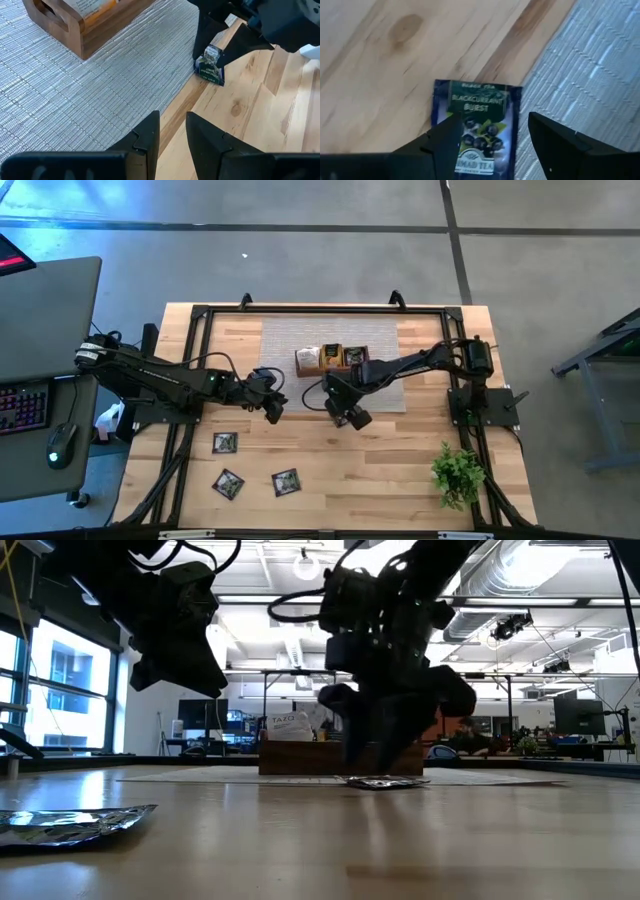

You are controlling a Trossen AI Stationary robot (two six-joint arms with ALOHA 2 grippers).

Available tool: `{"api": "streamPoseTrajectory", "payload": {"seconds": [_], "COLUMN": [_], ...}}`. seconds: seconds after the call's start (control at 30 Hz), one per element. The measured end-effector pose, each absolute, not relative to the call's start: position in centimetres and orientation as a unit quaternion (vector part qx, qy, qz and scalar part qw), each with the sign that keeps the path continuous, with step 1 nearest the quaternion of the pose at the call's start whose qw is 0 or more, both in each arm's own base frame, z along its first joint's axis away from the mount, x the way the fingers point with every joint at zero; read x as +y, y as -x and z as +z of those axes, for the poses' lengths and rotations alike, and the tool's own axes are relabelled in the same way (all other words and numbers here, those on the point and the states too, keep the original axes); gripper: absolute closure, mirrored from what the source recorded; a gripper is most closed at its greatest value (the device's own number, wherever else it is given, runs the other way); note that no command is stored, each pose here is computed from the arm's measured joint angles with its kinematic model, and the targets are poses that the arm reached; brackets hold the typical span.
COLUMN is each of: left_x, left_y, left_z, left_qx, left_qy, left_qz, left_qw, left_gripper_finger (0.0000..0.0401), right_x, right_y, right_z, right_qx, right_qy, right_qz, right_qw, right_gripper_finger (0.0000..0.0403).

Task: Pick & Place Tea
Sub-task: Put the violet tea bag into the right section of the wooden organizer

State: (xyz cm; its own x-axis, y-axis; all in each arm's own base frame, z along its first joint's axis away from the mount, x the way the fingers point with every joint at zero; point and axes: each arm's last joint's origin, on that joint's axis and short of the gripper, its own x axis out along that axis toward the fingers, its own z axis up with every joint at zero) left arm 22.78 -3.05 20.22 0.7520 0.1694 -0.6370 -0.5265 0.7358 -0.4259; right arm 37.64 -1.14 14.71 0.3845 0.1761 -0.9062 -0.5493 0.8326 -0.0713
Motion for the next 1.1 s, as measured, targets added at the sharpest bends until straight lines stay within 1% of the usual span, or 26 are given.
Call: {"api": "streamPoseTrajectory", "payload": {"seconds": [0.13,0.27,0.4,0.47,0.53,0.67,0.83,0.9,1.0,1.1], "left_x": [-3.1,-3.1,-3.1,-3.1,-3.1,-3.1,-3.1,-3.1,-3.1,-3.0], "left_y": [-22.8,-22.8,-22.8,-22.8,-22.8,-22.8,-22.8,-22.8,-22.8,-22.8], "left_z": [20.2,20.2,20.2,20.3,20.2,20.2,20.2,20.2,20.2,20.2], "left_qx": [0.292,0.292,0.292,0.291,0.292,0.292,0.292,0.292,0.292,0.291], "left_qy": [0.305,0.305,0.306,0.306,0.306,0.306,0.306,0.306,0.306,0.305], "left_qz": [0.197,0.197,0.197,0.196,0.197,0.196,0.196,0.196,0.197,0.198], "left_qw": [0.885,0.885,0.885,0.885,0.885,0.885,0.885,0.885,0.885,0.885], "left_gripper_finger": [0.0307,0.0307,0.0307,0.0307,0.0307,0.0307,0.0307,0.0307,0.0307,0.0307], "right_x": [-1.3,-1.3,-1.4,-1.5,-1.7,-2.0,-2.0,-1.8,-1.4,-1.4], "right_y": [-37.6,-37.5,-37.5,-37.3,-37.1,-37.0,-37.1,-37.1,-37.3,-37.3], "right_z": [14.1,13.1,12.0,11.3,10.9,10.5,10.4,10.4,11.2,13.0], "right_qx": [0.504,0.489,0.489,0.497,0.503,0.515,0.512,0.508,0.507,0.498], "right_qy": [0.168,0.185,0.169,0.155,0.139,0.110,0.108,0.106,0.092,0.069], "right_qz": [0.241,0.241,0.233,0.230,0.228,0.215,0.216,0.221,0.200,0.154], "right_qw": [0.812,0.818,0.823,0.822,0.822,0.823,0.824,0.826,0.833,0.851], "right_gripper_finger": [0.0180,0.0182,0.0190,0.0205,0.0229,0.0295,0.0382,0.0395,0.0384,0.0383]}}
